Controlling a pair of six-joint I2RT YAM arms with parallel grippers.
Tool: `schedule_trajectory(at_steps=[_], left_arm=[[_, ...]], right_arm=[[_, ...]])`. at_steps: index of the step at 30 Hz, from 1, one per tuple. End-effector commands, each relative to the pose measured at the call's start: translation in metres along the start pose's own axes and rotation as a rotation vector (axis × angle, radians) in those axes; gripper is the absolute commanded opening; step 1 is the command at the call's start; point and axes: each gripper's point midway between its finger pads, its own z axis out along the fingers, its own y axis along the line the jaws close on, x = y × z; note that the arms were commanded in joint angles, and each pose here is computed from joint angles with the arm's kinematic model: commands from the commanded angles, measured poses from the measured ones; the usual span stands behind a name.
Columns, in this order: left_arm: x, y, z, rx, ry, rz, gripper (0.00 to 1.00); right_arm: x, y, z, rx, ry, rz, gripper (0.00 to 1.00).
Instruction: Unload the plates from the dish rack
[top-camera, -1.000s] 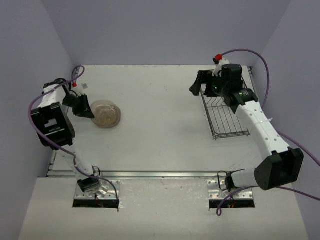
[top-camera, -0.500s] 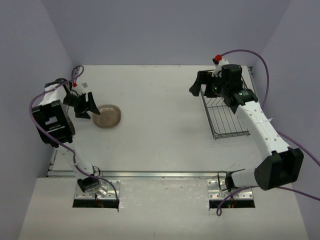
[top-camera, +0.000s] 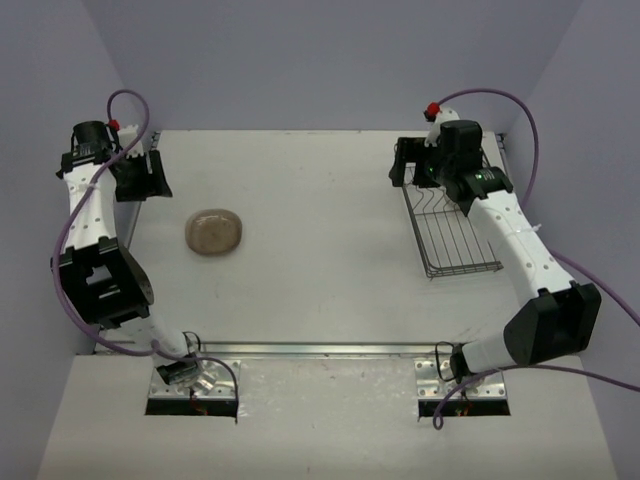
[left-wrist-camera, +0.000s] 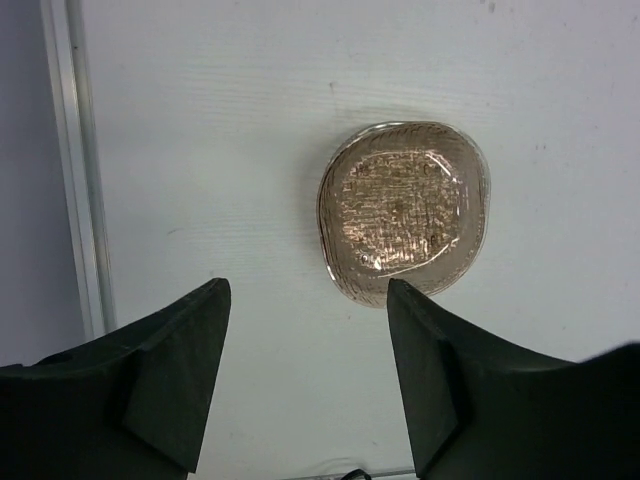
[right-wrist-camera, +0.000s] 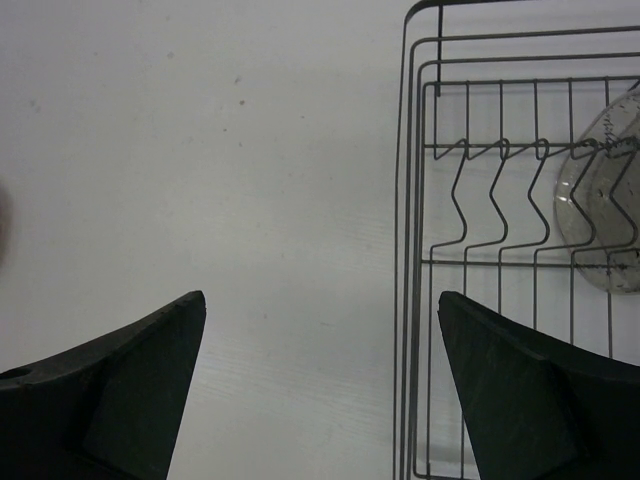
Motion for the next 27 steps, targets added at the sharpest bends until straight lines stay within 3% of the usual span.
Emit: schedule_trajectory(at_steps=[1,4,9,12,19,23,27], left_arm=[[0.018,0.008,0.017,-0.043,0.041,0.001,0.50],[0.016,0.022,0.026,-0.112,0.014,-0.004,0.24],[0.025,0.033,0.038,-0.148,0.052,-0.009,0.10],[0.023,0.028,0.038,-0.126,0.040,-0.004,0.10],[0.015,0.005,0.032,-0.154,-0.003,0.108,0.06],[0.015,-0.009,0.030,-0.195,-0.030,0.175,0.07],[0.011,-0.023,0.025,-0.199,-0.055,0.206,0.12]], right_arm=[[0.001,-0.018,0.002,0.069,0.017,-0.046,0.99],[0.003,-0.019,0.001,0.075,0.019,-0.046,0.99],[0.000,-0.030,0.001,0.130,0.013,-0.084,0.99],[-0.001,-0.048,0.007,0.217,0.045,-0.152,0.98],[-0.016,-0.132,0.026,0.425,0.139,-0.261,0.74],[-0.012,-0.197,0.037,0.524,0.201,-0.251,0.66],[-0.014,-0.228,0.043,0.558,0.220,-0.254,0.60]])
